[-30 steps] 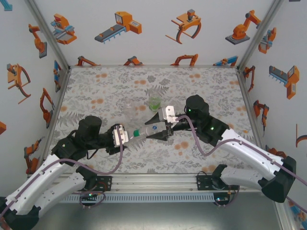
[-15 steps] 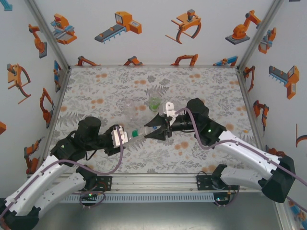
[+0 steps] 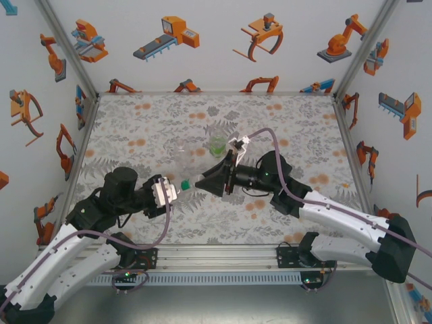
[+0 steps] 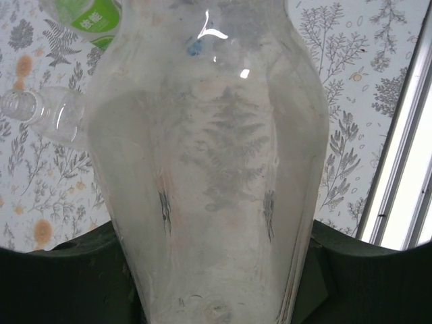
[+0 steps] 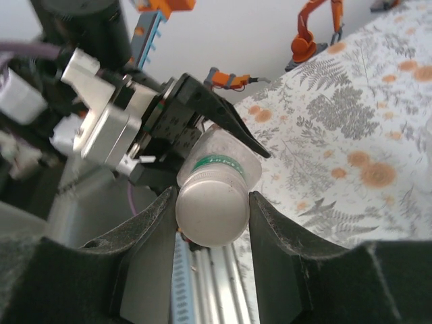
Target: Screw on the bottle caps
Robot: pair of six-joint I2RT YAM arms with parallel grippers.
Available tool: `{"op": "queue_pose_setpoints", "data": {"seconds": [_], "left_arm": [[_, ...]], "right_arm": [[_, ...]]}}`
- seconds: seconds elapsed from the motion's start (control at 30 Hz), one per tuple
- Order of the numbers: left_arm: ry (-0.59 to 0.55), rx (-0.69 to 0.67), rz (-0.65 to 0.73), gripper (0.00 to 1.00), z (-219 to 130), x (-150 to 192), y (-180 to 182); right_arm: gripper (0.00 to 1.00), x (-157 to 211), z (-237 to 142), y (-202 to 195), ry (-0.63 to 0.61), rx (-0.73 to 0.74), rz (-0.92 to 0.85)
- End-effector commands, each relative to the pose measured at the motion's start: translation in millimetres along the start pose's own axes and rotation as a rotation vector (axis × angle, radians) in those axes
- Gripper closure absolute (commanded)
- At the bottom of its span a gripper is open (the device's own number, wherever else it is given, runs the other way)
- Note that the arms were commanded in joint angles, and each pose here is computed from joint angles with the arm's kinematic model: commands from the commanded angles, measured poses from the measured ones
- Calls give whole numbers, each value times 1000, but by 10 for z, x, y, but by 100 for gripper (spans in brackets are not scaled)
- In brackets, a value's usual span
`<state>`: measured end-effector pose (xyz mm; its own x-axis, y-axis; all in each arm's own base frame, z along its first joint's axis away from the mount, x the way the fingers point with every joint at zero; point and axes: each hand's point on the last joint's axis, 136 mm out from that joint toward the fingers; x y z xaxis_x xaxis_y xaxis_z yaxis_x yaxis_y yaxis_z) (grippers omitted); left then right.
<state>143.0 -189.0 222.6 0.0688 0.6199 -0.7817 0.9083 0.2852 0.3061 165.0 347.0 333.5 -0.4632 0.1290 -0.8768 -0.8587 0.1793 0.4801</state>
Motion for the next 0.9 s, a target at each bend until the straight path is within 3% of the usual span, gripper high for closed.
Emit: {"op": "queue_pose_setpoints", "data": {"seconds": [0.0, 0.13, 0.2, 0.33, 0.67, 0.87], "left_arm": [[-97, 8, 42, 100, -30, -211, -10], [-85, -24, 38, 100, -33, -189, 43], [-84, -25, 39, 100, -32, -188, 46], [-89, -6, 39, 100, -22, -191, 14], [-144, 45, 51, 100, -79, -270, -100], [-162, 59, 59, 100, -96, -295, -132]], "right_arm": [[81, 16, 28, -360, -40, 200, 298], [78, 85, 13, -530, -27, 313, 485], [76, 74, 49, -510, -31, 297, 506], [60, 29, 86, -420, -39, 256, 472], [32, -385, -107, 80, -50, 119, 75], [26, -490, -315, 326, 5, 90, -226]]}}
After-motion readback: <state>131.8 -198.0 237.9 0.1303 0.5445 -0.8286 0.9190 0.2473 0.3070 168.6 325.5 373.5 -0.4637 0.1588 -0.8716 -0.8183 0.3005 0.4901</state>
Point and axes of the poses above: each hand's point on the last joint's axis, 136 mm out from that joint toward the fingers, its own z axis out along the fingers, its own y axis along the line the jaws close on, x = y × z, and after that the axes turned 4 degrees about -z, right-handed
